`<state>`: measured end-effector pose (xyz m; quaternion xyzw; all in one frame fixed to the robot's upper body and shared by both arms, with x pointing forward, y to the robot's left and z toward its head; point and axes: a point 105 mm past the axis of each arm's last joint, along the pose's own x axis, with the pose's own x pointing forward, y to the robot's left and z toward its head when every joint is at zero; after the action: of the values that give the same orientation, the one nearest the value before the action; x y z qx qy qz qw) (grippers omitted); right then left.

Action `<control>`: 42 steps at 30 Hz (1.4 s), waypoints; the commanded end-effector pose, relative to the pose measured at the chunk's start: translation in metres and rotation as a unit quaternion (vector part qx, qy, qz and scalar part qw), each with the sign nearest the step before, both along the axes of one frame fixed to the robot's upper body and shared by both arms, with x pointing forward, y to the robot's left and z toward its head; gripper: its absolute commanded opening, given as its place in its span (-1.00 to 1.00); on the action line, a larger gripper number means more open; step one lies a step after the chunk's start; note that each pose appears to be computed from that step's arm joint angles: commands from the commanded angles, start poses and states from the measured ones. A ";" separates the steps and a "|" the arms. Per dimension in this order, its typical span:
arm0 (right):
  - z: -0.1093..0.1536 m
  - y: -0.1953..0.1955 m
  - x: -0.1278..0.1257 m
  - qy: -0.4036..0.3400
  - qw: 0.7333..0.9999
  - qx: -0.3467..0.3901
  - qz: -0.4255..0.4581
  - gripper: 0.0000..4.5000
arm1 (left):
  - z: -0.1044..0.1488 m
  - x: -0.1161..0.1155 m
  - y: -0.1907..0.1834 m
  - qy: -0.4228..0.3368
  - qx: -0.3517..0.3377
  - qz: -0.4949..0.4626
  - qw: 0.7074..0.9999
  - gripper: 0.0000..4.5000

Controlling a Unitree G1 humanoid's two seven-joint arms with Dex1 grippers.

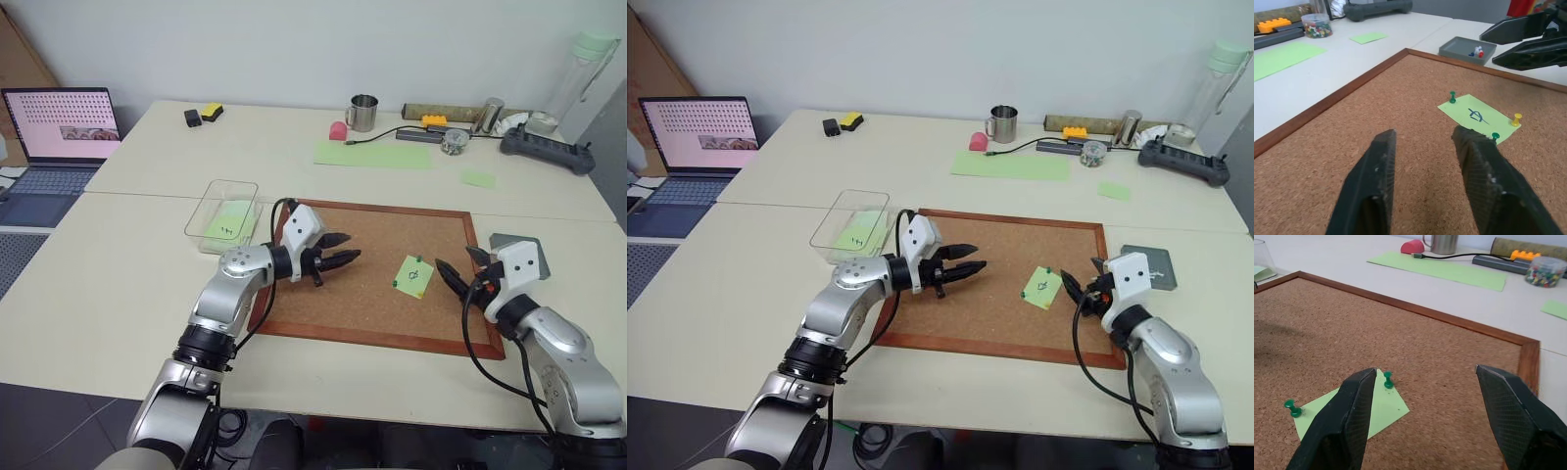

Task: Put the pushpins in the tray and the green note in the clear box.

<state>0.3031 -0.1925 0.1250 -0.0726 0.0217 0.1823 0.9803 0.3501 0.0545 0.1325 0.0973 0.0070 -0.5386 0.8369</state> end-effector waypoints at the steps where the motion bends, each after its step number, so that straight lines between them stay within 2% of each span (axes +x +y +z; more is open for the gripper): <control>1: 0.006 0.000 0.007 -0.014 1.000 -0.007 0.001 0.50 | 0.006 0.000 -0.008 -0.021 0.003 -0.020 1.000 -0.52; 6: 0.000 0.005 0.014 -0.007 1.000 -0.007 0.004 0.50 | -0.003 -0.002 -0.013 -0.008 0.005 -0.035 0.999 -0.93; 8: -0.003 0.009 0.018 -0.003 1.000 -0.007 0.008 0.50 | -0.009 -0.003 -0.017 0.001 0.005 -0.041 0.999 -0.99; 12: -0.007 0.012 0.022 0.001 1.000 -0.004 0.009 0.50 | -0.023 -0.002 -0.019 0.016 0.016 -0.042 0.999 -0.99; 18: -0.016 0.018 0.030 0.013 1.000 -0.006 0.006 0.50 | -0.066 -0.008 -0.016 0.042 0.092 -0.053 0.993 -0.99; 30: -0.028 0.035 0.041 0.043 0.999 0.015 0.022 0.50 | -0.063 -0.010 -0.020 0.028 0.089 -0.062 0.994 -0.99; 33: -0.028 0.036 0.042 0.043 0.999 0.022 0.023 0.30 | -0.063 -0.010 -0.019 0.026 0.089 -0.061 0.994 -1.00; 36: -0.027 0.037 0.043 0.041 0.999 0.021 0.025 -0.03 | -0.062 -0.010 -0.019 0.025 0.088 -0.060 0.994 -1.00; 41: -0.027 0.038 0.042 0.039 0.999 0.014 0.028 -0.47 | -0.061 -0.010 -0.019 0.023 0.087 -0.060 0.994 -1.00; 42: -0.027 0.038 0.043 0.038 0.999 0.015 0.027 -0.61 | -0.061 -0.009 -0.019 0.023 0.087 -0.059 0.994 -1.00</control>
<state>0.3434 -0.1566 0.0881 -0.0477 0.0746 0.2076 0.9742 0.3457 0.0369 0.0819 0.1548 0.0505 -0.5810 0.7975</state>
